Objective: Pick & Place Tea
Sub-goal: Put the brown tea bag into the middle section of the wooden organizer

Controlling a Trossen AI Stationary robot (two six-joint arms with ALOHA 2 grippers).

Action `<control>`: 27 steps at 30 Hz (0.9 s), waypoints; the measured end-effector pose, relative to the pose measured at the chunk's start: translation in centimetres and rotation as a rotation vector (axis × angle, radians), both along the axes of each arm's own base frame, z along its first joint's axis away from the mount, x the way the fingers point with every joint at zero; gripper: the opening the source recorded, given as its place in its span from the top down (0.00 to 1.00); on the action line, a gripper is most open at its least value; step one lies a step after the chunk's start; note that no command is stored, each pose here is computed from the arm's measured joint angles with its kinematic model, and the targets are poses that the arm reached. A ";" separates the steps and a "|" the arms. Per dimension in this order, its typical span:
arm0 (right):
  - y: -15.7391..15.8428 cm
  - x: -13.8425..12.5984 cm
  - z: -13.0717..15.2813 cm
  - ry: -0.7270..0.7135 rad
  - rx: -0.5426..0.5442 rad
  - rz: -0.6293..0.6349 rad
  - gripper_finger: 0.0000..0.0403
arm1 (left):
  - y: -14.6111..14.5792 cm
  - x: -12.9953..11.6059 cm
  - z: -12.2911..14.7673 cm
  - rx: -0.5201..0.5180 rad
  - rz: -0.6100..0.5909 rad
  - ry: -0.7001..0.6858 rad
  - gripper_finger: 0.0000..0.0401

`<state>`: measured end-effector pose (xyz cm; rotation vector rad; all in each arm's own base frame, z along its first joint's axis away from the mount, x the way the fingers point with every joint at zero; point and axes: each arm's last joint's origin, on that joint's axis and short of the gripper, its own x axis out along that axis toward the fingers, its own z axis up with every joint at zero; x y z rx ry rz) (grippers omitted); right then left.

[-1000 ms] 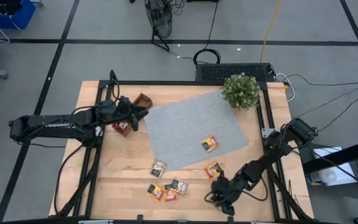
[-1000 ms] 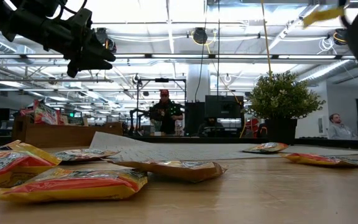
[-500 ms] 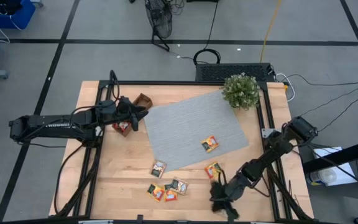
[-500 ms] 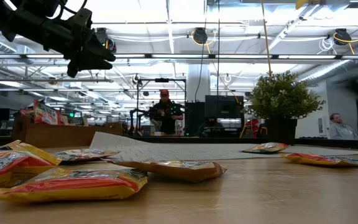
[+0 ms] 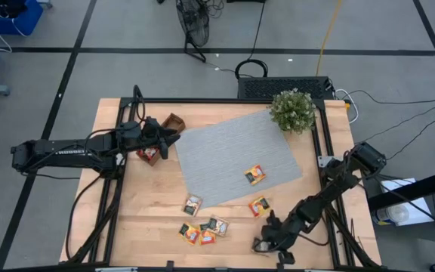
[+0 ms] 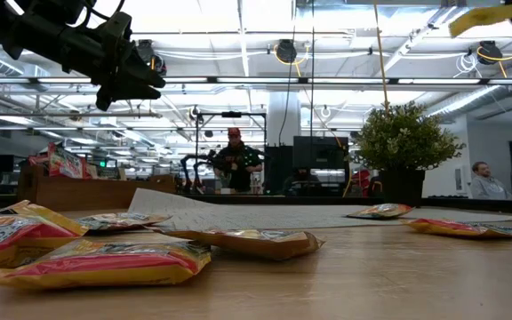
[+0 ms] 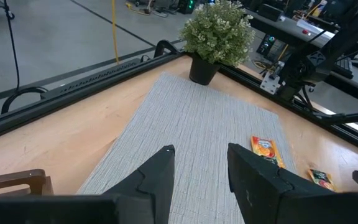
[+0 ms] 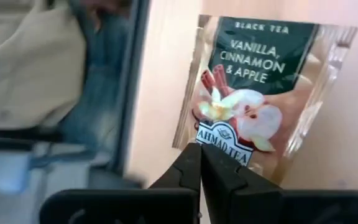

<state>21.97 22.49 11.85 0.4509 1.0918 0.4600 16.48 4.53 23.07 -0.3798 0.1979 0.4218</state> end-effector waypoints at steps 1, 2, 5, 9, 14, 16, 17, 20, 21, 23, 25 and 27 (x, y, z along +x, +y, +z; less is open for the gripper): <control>-0.2 0.2 0.0 -0.032 -0.025 -0.009 1.00 | 0.0 0.0 0.0 0.000 0.000 0.000 0.62; -0.3 0.4 0.0 -0.066 -0.054 -0.027 1.00 | 0.0 0.0 0.0 0.000 0.000 0.000 0.62; -1.0 1.2 0.1 -0.199 -0.174 -0.131 1.00 | 0.0 0.0 0.0 0.000 0.000 0.000 0.62; -2.0 2.1 0.7 -0.417 -0.392 -0.368 1.00 | 0.0 0.0 0.0 0.000 0.000 0.000 0.62; -1.0 2.6 2.8 -0.761 -0.626 -0.382 1.00 | 0.0 0.0 0.0 0.000 0.000 0.000 0.62; -0.1 2.7 4.0 -0.884 -0.594 -0.279 0.99 | 0.0 0.0 0.0 0.000 0.000 0.000 0.62; 0.3 2.9 4.7 -0.939 -0.514 -0.232 0.99 | 0.0 0.0 0.0 0.000 0.000 0.000 0.62; 0.9 3.2 6.7 -1.093 -0.245 -0.167 0.99 | 0.0 0.0 0.0 0.000 0.000 0.000 0.62; 0.8 3.4 7.3 -1.140 -0.205 -0.171 0.99 | 0.0 0.0 0.0 0.000 0.000 0.000 0.62; 0.3 3.7 7.8 -1.170 -0.226 -0.195 0.99 | 0.0 0.0 0.0 0.000 0.000 0.000 0.62; 0.3 4.3 7.1 -1.075 -0.414 -0.184 0.98 | 0.0 0.0 0.0 0.000 0.000 0.000 0.62; 0.7 4.9 6.1 -0.886 -0.658 -0.129 0.93 | 0.0 0.0 0.0 0.000 0.000 0.000 0.62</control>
